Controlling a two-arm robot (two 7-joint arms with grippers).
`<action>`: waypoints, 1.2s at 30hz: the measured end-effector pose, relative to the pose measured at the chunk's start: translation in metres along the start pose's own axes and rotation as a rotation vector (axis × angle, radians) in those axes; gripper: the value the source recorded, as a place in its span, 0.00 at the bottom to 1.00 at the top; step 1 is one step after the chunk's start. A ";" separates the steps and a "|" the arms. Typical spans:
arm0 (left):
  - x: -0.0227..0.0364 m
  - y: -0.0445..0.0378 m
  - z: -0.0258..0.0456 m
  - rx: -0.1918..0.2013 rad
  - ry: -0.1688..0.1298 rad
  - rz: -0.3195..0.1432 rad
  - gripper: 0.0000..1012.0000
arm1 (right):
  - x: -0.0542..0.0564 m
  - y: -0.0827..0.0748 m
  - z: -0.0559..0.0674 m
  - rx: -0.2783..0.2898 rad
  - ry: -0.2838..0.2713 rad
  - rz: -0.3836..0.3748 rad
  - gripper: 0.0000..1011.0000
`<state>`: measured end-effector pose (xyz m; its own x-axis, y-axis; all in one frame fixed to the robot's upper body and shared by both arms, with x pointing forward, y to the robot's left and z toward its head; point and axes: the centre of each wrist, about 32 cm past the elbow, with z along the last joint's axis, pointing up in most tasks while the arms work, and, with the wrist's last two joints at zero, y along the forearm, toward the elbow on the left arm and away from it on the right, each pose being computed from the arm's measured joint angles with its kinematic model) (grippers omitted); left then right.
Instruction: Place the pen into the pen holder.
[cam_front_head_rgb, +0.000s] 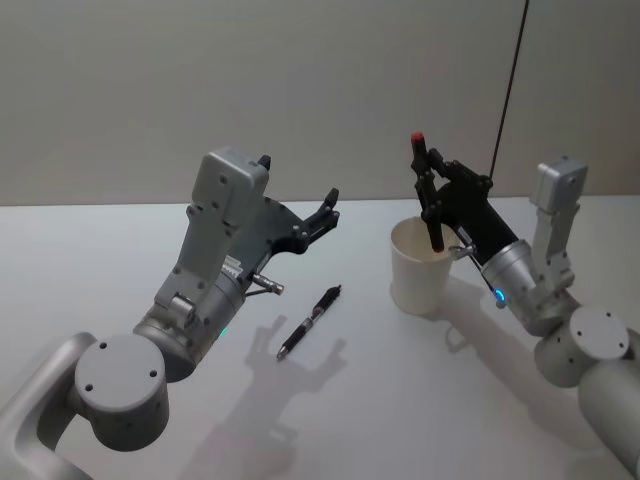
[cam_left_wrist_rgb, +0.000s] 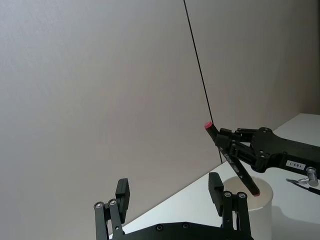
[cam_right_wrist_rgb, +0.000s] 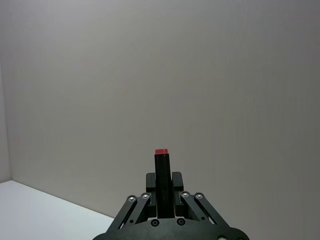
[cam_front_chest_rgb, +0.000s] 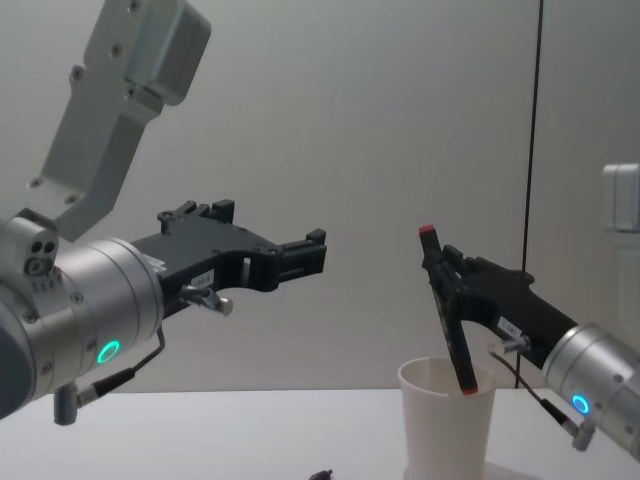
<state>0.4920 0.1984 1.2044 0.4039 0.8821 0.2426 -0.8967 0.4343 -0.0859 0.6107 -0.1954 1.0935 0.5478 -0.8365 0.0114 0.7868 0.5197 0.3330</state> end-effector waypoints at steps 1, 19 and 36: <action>0.0000 0.0000 0.0000 0.000 0.000 0.000 0.99 | 0.000 0.000 -0.001 0.002 -0.001 -0.001 0.17; 0.0000 0.0000 0.0000 0.000 0.000 0.000 0.99 | -0.003 -0.004 -0.011 -0.009 -0.007 -0.013 0.56; 0.0000 0.0000 0.0000 0.000 0.000 0.000 0.99 | 0.000 -0.002 0.007 -0.017 0.020 -0.037 0.99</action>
<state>0.4920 0.1984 1.2044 0.4040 0.8820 0.2425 -0.8967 0.4343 -0.0859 0.6069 -0.1974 1.0999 0.5240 -0.8515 -0.0191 0.8109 0.4919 0.3171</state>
